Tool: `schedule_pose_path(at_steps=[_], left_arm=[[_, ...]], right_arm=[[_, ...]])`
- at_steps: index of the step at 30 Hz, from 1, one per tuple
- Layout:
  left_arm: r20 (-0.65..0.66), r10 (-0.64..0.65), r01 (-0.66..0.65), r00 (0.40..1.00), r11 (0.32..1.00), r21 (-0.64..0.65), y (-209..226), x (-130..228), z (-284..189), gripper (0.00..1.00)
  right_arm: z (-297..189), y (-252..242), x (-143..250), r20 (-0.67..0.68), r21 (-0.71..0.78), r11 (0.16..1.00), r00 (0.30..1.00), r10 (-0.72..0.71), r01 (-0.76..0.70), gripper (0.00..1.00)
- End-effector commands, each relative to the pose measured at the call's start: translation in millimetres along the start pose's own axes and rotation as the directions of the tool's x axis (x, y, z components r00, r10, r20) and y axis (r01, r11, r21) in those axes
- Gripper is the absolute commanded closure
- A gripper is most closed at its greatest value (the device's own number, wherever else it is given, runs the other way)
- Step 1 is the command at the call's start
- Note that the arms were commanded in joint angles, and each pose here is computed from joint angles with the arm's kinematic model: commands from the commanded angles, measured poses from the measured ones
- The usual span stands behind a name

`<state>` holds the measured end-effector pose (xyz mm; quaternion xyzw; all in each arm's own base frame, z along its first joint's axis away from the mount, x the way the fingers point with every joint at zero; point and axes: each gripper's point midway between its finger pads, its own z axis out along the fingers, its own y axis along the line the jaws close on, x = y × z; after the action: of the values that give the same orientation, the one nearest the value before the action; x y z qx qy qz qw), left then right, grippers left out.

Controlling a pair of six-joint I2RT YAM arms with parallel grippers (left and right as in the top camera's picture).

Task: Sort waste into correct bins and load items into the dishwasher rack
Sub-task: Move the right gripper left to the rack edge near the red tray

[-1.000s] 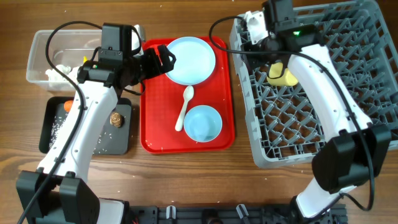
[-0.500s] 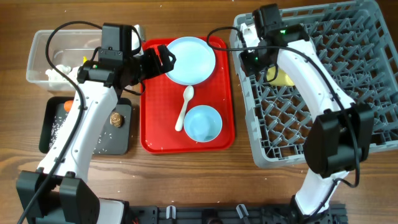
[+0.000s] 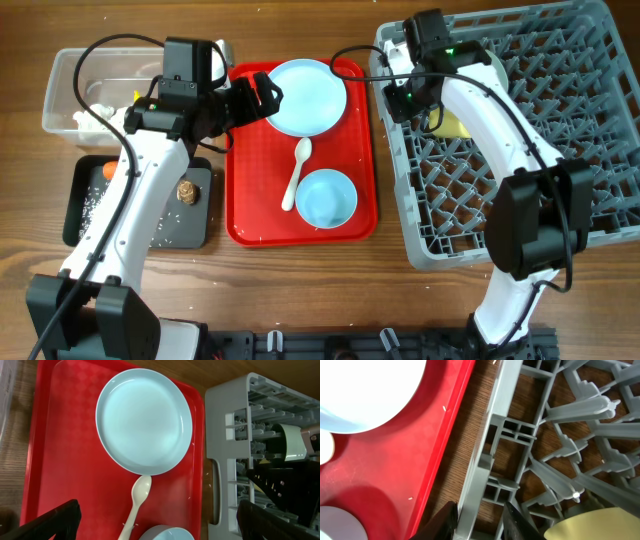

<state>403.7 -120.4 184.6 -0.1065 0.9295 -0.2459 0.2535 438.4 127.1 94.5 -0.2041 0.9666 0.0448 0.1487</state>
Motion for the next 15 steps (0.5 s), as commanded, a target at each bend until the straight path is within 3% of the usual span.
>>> schedule_pose_path(at_steps=[1,5,10,15], left_arm=[[0.036,0.013,-0.014,0.999,1.000,0.010,-6,-10,-9,0.00],[0.036,0.014,-0.014,0.999,1.000,0.010,-6,-11,-9,0.00],[0.036,0.013,-0.014,0.999,1.000,0.010,-6,-10,-9,0.00],[0.036,0.013,-0.014,0.999,1.000,0.010,-6,-10,-9,0.00]], right_arm=[[12,7,1,-0.016,-0.045,0.999,1.000,0.024,-0.024,0.69],[15,9,0,-0.013,-0.059,0.998,1.000,0.024,-0.024,0.70],[15,9,-5,0.008,-0.057,0.998,1.000,0.022,-0.021,0.88],[15,8,-10,0.027,-0.055,0.997,0.999,0.046,-0.045,0.91]])
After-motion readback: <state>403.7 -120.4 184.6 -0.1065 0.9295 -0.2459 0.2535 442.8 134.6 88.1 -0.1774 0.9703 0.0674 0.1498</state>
